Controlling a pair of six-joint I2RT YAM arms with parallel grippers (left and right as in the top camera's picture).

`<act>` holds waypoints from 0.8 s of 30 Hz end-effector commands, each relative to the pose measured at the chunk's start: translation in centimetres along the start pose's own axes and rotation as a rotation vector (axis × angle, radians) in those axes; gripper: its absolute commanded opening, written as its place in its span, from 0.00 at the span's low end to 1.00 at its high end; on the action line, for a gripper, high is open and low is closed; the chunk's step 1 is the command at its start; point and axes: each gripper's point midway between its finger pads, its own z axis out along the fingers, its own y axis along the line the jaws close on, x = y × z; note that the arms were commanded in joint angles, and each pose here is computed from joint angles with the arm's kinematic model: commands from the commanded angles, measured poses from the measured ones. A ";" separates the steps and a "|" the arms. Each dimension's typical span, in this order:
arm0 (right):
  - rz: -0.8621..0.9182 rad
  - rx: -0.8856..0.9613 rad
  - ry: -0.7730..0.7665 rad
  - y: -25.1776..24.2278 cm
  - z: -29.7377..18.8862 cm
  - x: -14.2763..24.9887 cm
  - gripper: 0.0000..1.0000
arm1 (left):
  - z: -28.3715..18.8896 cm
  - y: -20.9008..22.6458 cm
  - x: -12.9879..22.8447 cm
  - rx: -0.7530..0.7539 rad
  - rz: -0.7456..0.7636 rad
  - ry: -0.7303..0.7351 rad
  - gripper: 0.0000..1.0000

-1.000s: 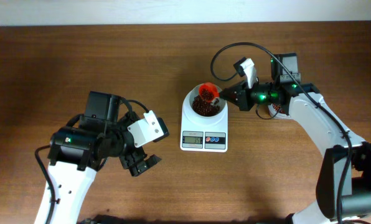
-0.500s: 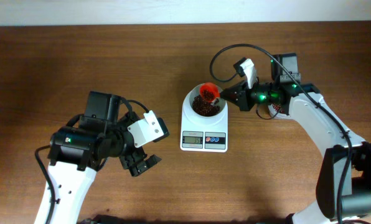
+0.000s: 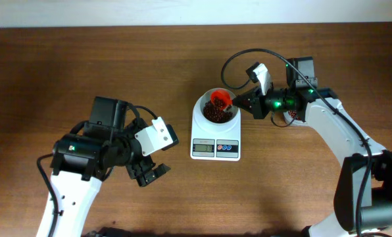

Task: Scoop and weigh 50g on scale
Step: 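Tilt the scoop over the bowl and shake beans out gradually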

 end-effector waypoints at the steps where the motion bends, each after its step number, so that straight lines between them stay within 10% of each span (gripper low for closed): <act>1: -0.087 -0.113 -0.047 2.4 -0.4 -1.0 0.04 | -0.1 -0.2 0.0 0.008 0.004 -0.014 0.99; 24: 0.005 0.035 0.001 -0.1 -0.3 -0.3 0.04 | -0.1 -0.2 0.0 0.008 0.004 -0.014 0.99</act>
